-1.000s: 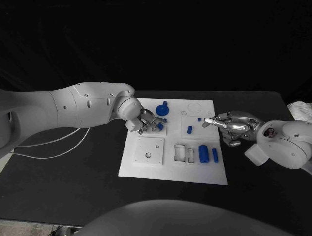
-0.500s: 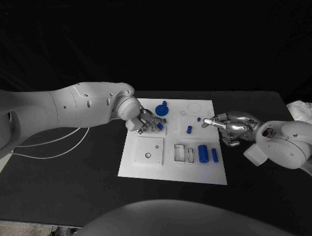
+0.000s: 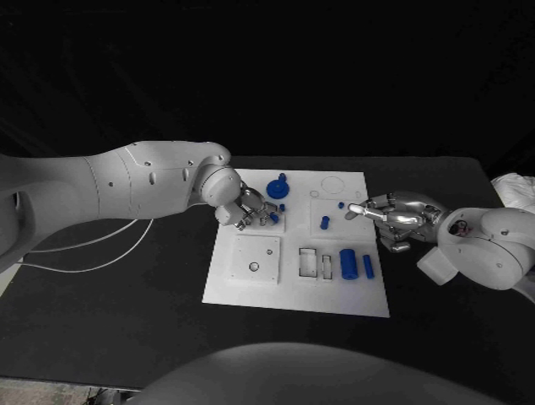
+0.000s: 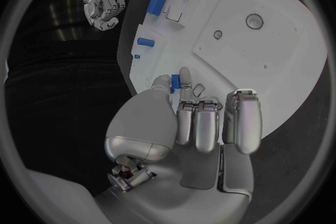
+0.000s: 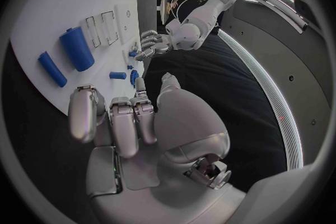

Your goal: Assemble the parts on the task board

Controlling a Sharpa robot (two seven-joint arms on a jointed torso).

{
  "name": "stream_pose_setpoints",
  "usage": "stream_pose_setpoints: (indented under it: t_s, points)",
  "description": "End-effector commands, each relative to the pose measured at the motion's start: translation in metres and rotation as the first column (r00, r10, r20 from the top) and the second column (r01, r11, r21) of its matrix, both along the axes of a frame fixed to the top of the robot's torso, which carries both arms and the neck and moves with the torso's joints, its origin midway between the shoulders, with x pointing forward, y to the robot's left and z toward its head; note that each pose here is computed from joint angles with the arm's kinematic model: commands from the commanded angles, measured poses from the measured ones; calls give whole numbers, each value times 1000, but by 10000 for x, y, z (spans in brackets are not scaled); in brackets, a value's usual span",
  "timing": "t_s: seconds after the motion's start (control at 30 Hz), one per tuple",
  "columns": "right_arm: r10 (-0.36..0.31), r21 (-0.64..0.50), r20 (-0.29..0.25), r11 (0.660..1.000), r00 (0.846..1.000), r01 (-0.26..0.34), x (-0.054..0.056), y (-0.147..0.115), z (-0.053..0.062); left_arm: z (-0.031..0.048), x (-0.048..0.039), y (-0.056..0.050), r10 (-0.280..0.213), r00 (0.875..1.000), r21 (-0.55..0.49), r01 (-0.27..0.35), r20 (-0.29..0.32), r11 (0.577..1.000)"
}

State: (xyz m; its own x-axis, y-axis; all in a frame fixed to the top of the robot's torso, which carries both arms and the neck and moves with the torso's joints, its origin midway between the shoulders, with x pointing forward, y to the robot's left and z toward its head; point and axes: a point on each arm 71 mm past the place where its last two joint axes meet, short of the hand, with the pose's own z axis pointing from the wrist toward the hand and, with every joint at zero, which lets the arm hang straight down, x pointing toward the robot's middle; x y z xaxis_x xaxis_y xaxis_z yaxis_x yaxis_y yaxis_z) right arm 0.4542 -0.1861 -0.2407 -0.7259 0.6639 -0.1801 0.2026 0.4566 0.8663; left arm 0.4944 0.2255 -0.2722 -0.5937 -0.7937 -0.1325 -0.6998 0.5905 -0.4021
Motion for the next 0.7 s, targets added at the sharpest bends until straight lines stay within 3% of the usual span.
stream_pose_setpoints:
  t_s: [0.03, 0.7]
  points:
    - [19, 7, -9, 1000, 1000, -18, -14, 14, -9, -35, -96, 50, 14, 991, 99, -1, -136, 995]
    - [19, 7, -14, 1000, 1000, -19, -19, 5, -20, -26, -94, 57, -14, 995, 146, 28, -95, 989]
